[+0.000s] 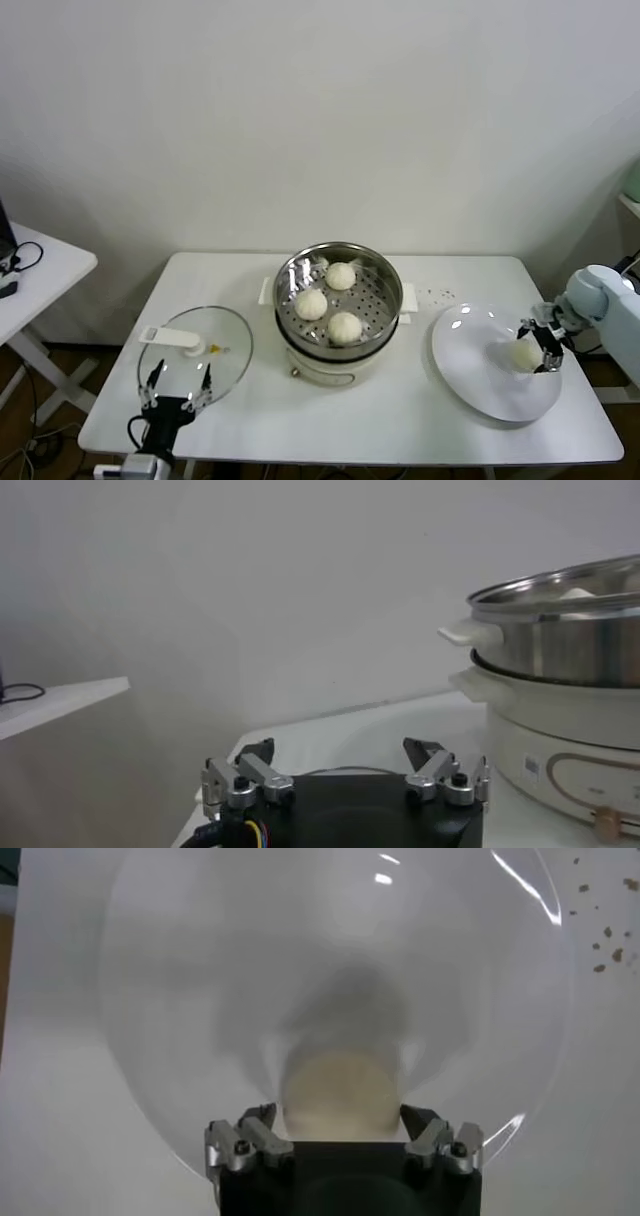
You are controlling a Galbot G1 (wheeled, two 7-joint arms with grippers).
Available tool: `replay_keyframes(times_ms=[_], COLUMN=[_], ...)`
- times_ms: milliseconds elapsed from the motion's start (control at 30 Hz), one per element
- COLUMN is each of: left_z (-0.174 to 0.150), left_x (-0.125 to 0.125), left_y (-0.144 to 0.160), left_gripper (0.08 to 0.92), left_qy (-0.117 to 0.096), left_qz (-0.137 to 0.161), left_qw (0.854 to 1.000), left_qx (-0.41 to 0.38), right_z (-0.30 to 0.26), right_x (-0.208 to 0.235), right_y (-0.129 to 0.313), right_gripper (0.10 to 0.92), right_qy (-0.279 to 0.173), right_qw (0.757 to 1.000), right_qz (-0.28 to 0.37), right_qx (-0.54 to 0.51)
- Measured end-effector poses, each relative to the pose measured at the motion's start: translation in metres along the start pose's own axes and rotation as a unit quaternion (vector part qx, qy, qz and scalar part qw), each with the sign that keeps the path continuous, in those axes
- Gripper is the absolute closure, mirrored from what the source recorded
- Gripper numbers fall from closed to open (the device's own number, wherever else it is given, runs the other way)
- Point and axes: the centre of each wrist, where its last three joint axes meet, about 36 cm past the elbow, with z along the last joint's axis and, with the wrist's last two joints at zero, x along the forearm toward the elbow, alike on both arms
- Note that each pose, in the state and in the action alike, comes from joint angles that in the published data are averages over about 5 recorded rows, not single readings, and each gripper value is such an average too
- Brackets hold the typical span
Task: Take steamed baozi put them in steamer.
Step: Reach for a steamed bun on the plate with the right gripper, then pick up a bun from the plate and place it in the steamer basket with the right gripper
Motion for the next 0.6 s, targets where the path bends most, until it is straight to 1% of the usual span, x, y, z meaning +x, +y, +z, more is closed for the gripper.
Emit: replay_keyframes(times_ms=[200,600], left_z=[0.0001,-0.0017], left_x=[0.0004,0.0009], left_y=[0.0001,0.0010], left_gripper=[0.177,0.177], left_qy=[0.000,-0.003], left_qz=[0.000,-0.001], left_qw=[1.000,1.000], left_qx=[0.000,0.000], right_z=[0.0004,0.0057], right_x=[0.0001,0.0089], right_y=[-0.0004,-0.0028], right_gripper=[0.275,0.309], right_qy=[0.000,-0.008], right_qw=[1.000,1.000], right_qz=[0.001,0.006], right_qx=[-0.001,-0.020])
